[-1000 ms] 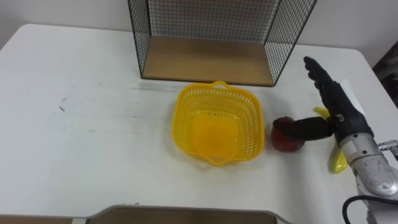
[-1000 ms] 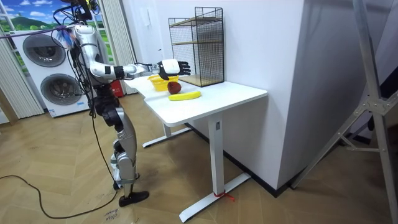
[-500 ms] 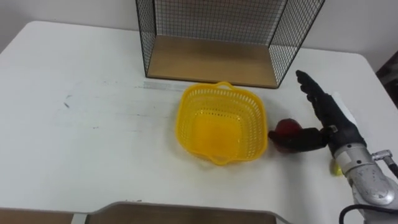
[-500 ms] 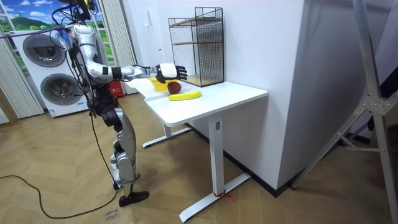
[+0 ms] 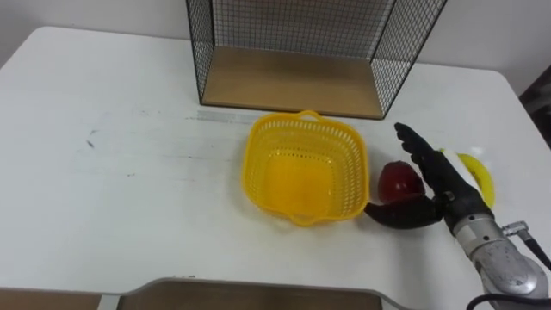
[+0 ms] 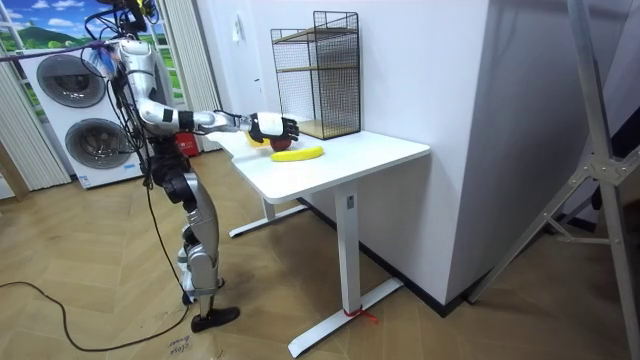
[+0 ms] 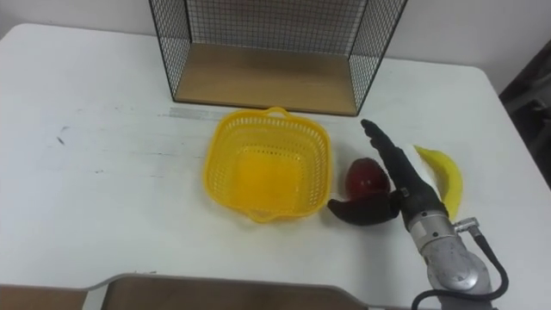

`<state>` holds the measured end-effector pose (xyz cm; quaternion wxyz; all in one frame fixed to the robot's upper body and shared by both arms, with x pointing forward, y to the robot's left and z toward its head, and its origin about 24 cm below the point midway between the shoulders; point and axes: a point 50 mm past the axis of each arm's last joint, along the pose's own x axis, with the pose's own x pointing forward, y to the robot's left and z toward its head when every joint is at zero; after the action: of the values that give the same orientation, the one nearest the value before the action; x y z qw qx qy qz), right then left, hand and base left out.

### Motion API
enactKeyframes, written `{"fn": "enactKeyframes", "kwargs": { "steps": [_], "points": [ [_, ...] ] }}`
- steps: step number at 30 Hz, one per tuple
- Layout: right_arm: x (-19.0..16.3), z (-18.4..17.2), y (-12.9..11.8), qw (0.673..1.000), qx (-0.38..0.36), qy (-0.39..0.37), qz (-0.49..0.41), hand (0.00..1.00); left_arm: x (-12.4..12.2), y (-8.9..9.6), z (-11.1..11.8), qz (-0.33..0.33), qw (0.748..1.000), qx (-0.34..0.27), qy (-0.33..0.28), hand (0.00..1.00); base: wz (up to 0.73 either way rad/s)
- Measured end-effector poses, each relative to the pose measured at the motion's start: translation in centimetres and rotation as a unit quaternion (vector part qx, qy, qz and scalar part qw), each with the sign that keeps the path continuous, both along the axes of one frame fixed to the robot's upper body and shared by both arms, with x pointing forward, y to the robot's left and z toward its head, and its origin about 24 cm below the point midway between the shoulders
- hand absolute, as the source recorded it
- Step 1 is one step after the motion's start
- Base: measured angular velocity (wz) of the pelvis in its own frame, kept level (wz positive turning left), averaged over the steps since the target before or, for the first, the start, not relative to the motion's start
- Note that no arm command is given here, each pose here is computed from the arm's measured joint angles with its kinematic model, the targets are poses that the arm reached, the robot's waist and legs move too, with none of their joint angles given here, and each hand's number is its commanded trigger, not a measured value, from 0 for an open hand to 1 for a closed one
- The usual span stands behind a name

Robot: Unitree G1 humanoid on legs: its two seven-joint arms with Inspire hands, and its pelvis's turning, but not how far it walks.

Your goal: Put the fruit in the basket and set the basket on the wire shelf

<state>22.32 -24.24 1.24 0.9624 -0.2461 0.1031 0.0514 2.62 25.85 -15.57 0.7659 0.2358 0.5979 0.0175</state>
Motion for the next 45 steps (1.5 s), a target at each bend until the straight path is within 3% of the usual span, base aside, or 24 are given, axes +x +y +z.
{"fn": "enactKeyframes", "kwargs": {
  "steps": [7,45],
  "points": [
    [-0.5,-1.7,-0.8,0.999,0.004,0.036,-0.021,0.0,-0.2,0.0,0.0,0.0,1.0,-0.001,0.002,0.0,0.01],
    [0.1,-1.7,-0.9,0.999,-0.017,0.04,-0.017,0.0,-1.3,0.3,-0.1,-0.018,0.999,-0.008,0.037,0.0,0.01]
  ]
}}
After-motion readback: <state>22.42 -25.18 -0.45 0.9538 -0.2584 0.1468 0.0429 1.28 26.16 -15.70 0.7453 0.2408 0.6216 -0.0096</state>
